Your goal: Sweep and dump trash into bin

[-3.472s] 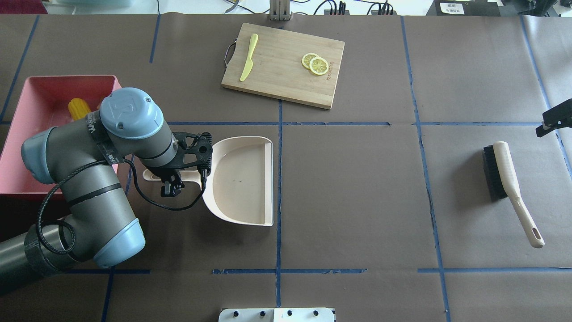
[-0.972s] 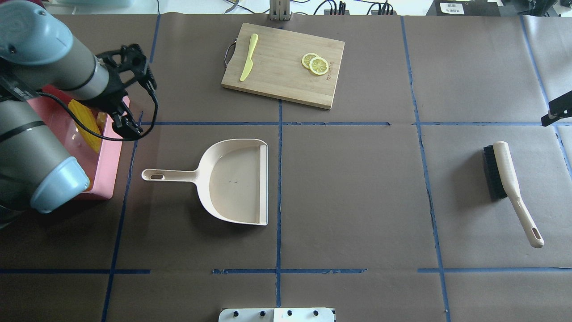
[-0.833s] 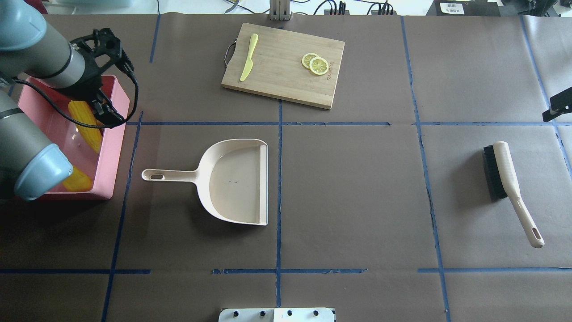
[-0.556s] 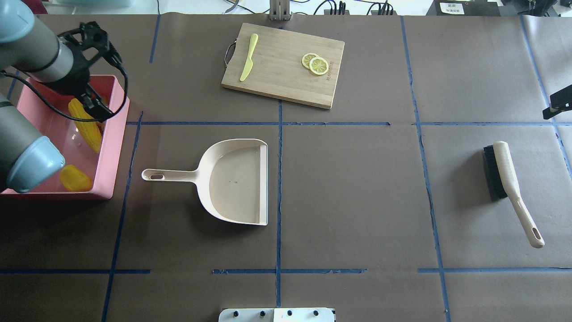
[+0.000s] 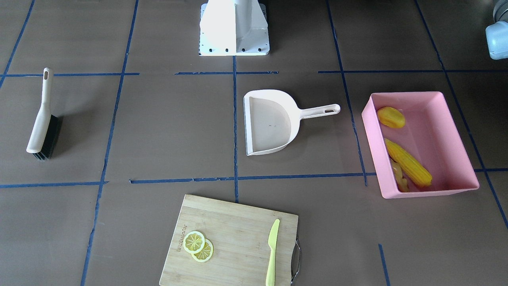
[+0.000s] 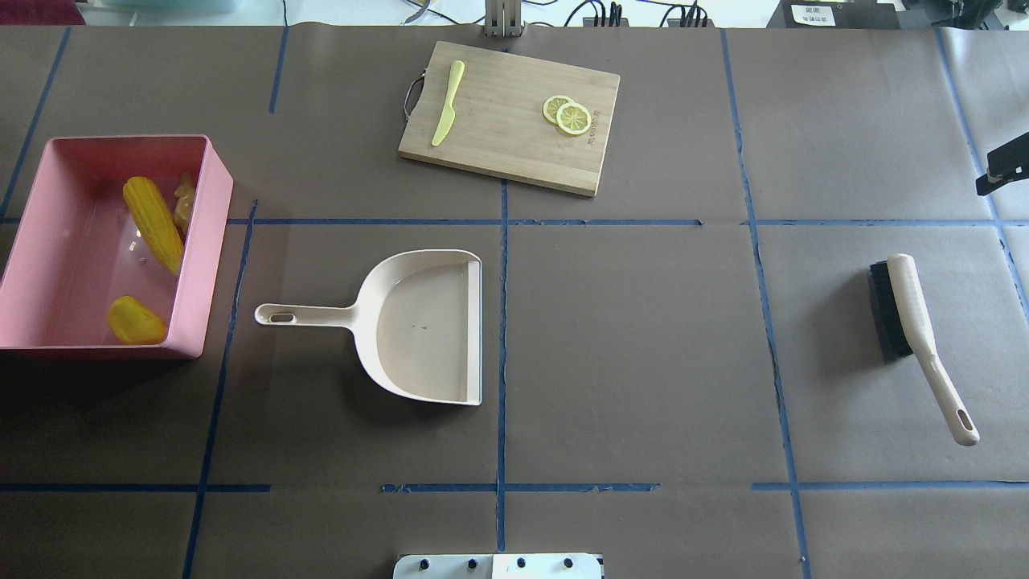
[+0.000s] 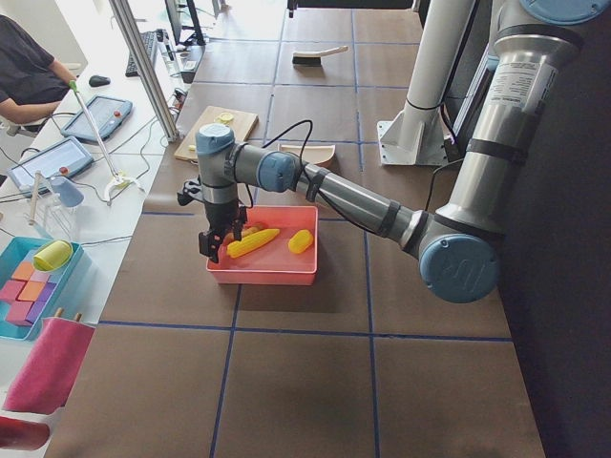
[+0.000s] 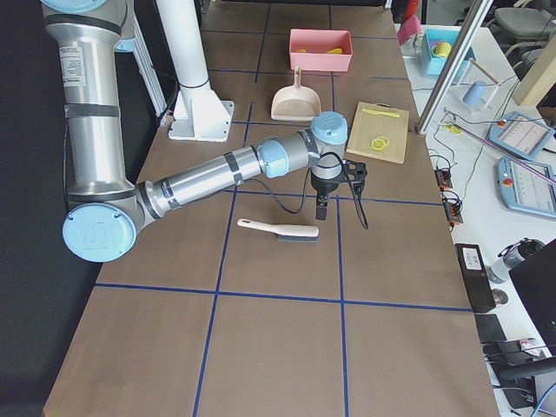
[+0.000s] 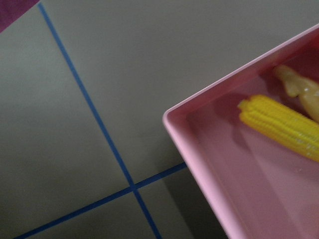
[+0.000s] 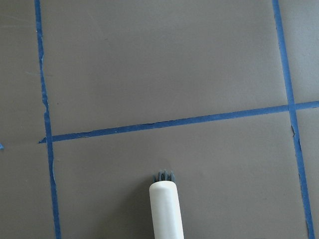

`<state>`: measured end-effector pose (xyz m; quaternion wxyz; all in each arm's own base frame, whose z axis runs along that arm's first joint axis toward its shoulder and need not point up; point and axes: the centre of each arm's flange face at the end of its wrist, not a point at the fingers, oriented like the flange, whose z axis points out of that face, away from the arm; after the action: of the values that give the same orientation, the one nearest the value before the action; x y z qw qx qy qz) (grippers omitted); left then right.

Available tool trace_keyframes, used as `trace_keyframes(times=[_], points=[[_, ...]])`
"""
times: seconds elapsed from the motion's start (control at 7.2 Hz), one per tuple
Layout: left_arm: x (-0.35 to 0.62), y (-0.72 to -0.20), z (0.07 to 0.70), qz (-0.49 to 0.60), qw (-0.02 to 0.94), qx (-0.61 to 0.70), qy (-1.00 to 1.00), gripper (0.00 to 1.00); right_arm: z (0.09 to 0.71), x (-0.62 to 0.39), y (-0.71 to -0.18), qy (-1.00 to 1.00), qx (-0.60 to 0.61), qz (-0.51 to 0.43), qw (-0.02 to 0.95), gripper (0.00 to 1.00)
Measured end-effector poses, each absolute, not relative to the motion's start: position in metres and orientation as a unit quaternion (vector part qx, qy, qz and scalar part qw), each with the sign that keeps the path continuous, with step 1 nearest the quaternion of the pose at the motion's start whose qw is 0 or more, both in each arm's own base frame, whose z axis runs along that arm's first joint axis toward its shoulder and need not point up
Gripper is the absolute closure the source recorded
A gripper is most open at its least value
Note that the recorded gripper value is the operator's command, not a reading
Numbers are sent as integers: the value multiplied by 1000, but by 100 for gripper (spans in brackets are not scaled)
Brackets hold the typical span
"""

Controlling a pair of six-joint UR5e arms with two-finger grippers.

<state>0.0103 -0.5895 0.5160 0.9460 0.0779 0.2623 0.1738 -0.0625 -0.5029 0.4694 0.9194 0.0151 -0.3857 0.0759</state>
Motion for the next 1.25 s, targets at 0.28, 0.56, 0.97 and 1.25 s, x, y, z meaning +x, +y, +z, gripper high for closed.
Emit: trace_keyframes(times=[0.28, 0.56, 0.97, 1.25], points=[[-18, -588, 547, 144, 943, 58, 296, 0, 477, -58, -506, -379, 22, 62, 923, 0], [-36, -586, 577, 108, 926, 36, 360, 0, 527, -26, -501, -367, 22, 17, 930, 0], [-42, -584, 600, 79, 923, 12, 377, 0, 617, 43, -473, -392, 7, -11, 920, 0], [-43, -572, 619, 68, 924, -6, 377, 0, 640, 60, -463, -398, 0, -5, 917, 0]])
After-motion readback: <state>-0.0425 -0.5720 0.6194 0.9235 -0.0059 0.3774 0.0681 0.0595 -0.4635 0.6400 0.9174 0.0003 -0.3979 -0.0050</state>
